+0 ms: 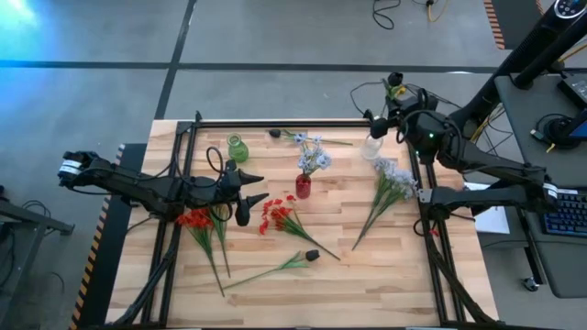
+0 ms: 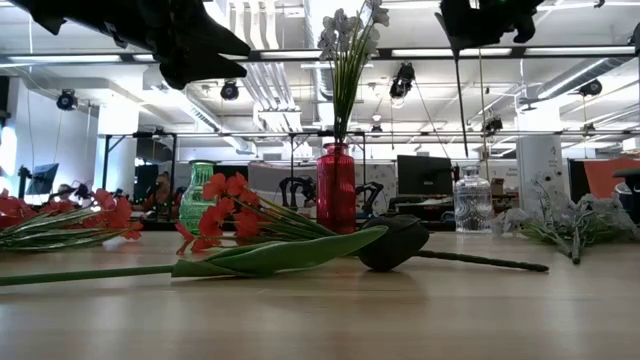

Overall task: Sort flowers into vase by color
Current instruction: Put the bottom right black flower into the transparent vase, then put the middle red flowers into the green vase

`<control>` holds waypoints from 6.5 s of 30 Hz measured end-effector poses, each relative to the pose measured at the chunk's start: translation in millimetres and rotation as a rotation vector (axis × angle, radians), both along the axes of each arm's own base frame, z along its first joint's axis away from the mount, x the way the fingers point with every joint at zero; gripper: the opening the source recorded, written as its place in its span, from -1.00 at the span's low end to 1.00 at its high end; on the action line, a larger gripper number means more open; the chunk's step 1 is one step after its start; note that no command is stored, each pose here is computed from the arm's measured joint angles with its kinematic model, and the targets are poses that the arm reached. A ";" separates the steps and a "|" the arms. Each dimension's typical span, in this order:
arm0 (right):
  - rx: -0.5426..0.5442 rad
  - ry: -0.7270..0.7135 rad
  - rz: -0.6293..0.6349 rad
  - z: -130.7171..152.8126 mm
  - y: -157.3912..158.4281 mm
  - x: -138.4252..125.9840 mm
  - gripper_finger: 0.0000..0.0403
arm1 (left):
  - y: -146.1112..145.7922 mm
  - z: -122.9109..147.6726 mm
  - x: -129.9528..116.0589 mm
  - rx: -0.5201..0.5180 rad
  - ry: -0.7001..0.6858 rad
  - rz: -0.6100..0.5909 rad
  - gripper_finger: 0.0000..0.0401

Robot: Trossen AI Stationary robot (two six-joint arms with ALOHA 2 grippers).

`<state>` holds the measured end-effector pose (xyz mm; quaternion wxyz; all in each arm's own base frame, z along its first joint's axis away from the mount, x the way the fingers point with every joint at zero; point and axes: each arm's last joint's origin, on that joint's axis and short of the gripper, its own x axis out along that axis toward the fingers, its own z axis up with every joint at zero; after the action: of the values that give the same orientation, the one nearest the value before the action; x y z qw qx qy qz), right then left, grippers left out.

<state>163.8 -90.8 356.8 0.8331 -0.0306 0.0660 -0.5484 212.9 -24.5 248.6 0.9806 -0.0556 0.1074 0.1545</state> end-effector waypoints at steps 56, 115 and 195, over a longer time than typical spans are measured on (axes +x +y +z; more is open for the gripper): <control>0.056 0.051 -0.029 -24.3 -4.3 7.2 -0.94 | -0.1 0.0 0.0 0.000 0.000 0.000 0.17; 0.165 0.239 -0.056 -78.4 -22.2 40.1 -0.94 | -0.1 -0.1 0.0 0.000 0.001 -0.001 0.17; 0.363 0.124 -0.039 -56.8 4.1 6.8 -0.01 | 0.0 -0.9 -0.3 0.005 0.011 -0.001 0.17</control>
<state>170.6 -86.8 299.9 0.8084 0.0878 0.2156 -0.5406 212.7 -24.5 247.6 0.9802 -0.0524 0.1125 0.1543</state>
